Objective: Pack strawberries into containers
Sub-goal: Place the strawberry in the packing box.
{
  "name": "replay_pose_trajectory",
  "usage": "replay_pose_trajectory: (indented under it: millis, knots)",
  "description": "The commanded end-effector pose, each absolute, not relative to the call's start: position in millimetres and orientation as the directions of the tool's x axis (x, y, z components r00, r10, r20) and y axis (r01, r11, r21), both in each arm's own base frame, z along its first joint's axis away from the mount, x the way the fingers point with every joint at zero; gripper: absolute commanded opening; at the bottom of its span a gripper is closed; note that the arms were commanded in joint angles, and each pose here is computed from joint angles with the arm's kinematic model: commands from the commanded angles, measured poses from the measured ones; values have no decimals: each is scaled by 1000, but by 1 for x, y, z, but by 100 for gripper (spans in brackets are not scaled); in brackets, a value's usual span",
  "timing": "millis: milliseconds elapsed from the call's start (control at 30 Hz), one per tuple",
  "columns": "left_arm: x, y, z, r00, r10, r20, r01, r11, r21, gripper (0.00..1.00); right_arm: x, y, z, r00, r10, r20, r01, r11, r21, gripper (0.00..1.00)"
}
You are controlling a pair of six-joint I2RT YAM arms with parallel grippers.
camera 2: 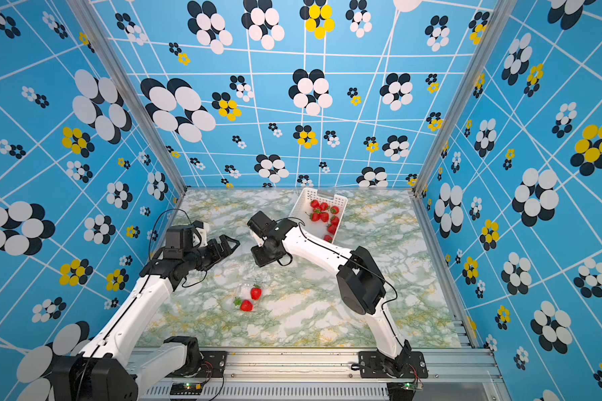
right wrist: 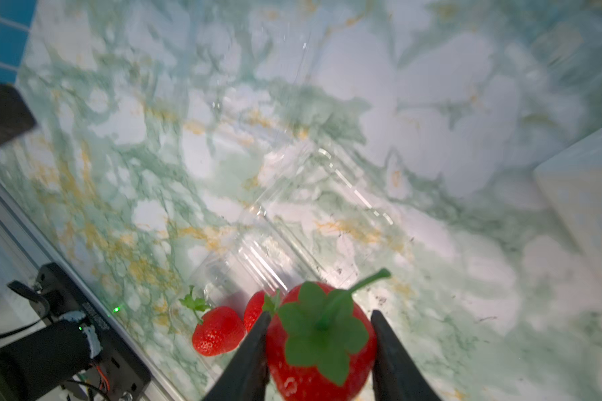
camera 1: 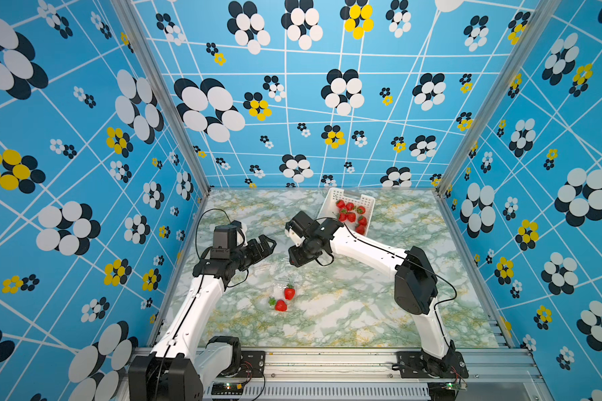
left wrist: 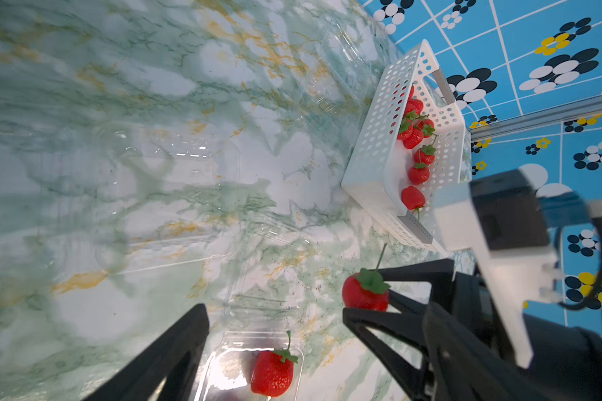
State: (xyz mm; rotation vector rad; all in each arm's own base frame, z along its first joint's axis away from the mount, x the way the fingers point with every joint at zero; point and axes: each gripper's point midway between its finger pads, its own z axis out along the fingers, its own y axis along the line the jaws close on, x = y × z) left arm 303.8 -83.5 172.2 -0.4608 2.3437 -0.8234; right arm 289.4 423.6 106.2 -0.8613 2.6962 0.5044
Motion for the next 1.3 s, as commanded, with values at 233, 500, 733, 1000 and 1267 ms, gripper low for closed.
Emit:
replay_pose_trajectory:
  millis: [233, 500, 733, 1000, 1267]
  knots:
    - [268, -67, 142, -738, -576, -352, -238, 710, -663, 99, 234, 455, 106, -780, -514, -358, -617, 727, 300, 23]
    - [263, -57, 133, -713, -618, -330, -295, 692, -659, 99, 218, 471, 101, -764, -541, -352, -639, 708, 300, 24]
    - [262, -49, 126, -690, -651, -318, -334, 675, -658, 99, 213, 473, 88, -769, -551, -325, -637, 709, 303, 25]
    - [259, -43, 124, -670, -674, -312, -356, 661, -661, 100, 206, 476, 78, -768, -564, -305, -639, 709, 299, 26]
    - [258, -44, 121, -680, -665, -309, -350, 665, -660, 100, 204, 475, 61, -772, -577, -266, -635, 721, 278, 32]
